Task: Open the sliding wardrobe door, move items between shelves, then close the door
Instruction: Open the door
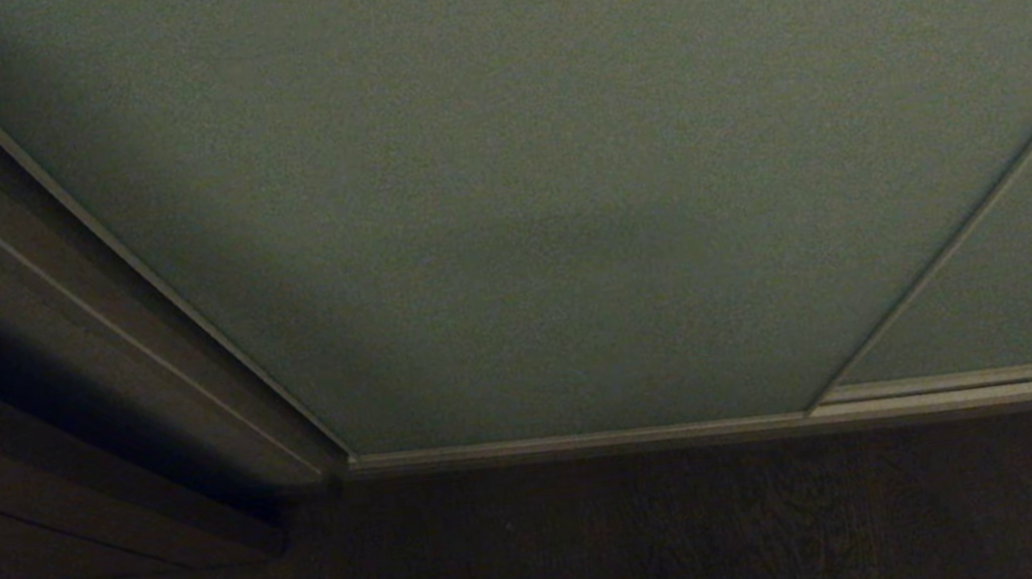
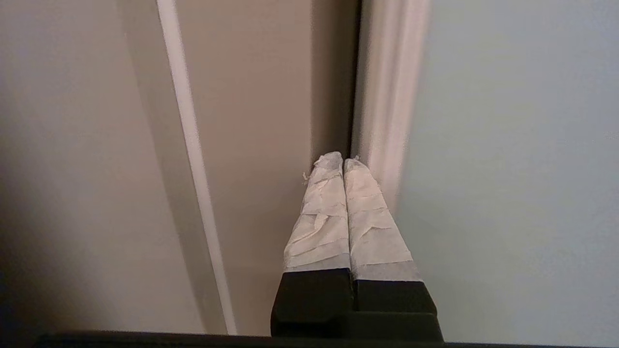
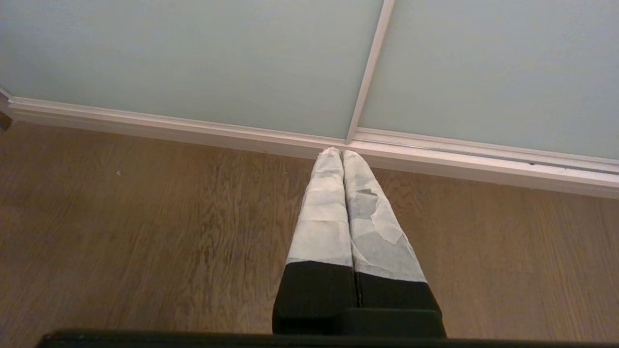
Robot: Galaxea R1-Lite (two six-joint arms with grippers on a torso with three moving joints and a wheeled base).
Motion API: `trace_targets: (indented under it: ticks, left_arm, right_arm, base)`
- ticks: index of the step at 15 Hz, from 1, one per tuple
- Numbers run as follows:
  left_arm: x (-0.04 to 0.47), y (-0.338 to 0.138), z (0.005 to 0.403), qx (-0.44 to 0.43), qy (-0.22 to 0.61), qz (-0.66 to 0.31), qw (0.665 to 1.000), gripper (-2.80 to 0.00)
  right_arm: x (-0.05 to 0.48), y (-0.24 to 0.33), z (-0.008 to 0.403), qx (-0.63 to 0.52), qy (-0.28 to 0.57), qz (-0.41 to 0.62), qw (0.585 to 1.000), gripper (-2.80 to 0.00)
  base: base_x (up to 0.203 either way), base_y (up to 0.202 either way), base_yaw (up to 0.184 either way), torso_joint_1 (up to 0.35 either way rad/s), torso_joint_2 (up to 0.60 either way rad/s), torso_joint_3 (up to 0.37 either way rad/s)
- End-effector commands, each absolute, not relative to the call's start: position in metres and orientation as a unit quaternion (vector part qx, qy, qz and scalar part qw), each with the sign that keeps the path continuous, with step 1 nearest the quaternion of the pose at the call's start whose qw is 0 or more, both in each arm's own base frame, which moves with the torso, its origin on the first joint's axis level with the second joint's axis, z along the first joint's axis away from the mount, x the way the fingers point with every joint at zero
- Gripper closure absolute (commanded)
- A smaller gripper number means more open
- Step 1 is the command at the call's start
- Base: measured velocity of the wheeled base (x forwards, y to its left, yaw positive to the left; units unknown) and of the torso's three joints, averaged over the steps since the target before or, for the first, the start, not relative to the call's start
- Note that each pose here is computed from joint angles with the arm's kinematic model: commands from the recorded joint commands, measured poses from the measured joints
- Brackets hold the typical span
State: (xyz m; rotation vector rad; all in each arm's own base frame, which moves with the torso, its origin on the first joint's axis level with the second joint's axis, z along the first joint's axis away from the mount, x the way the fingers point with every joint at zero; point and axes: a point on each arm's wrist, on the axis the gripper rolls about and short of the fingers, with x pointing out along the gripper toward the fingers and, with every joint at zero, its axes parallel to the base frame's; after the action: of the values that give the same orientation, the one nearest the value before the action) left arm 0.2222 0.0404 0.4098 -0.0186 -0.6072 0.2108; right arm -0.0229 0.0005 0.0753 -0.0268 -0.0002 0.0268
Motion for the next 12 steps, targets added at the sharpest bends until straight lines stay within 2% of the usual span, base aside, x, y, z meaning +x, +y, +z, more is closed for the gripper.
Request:
trace_targets:
  ticks: [1, 8, 12]
  left_arm:
    - [0.230, 0.042, 0.409, -0.011, -0.296, 0.104, 0.950, 0.00]
    - [0.237, 0.034, 0.411, -0.011, -0.293, 0.077, 0.953, 0.00]
    - [0.238, 0.024, 0.407, -0.020, -0.237, 0.058, 0.970, 0.00]
  right_arm:
    - [-0.023, 0.000, 0.075, -0.014, 0.000, 0.014, 1.000, 0.00]
    - [-0.023, 0.000, 0.075, -0.014, 0.000, 0.014, 1.000, 0.00]
    - [-0.023, 0.000, 0.075, -0.014, 0.000, 0.014, 1.000, 0.00]
  base:
    - [0.000, 0.000, 0.000, 0.000, 0.00, 0.000]
    - [0.000, 0.000, 0.000, 0.000, 0.00, 0.000]
    - [0.000, 0.000, 0.000, 0.000, 0.00, 0.000]
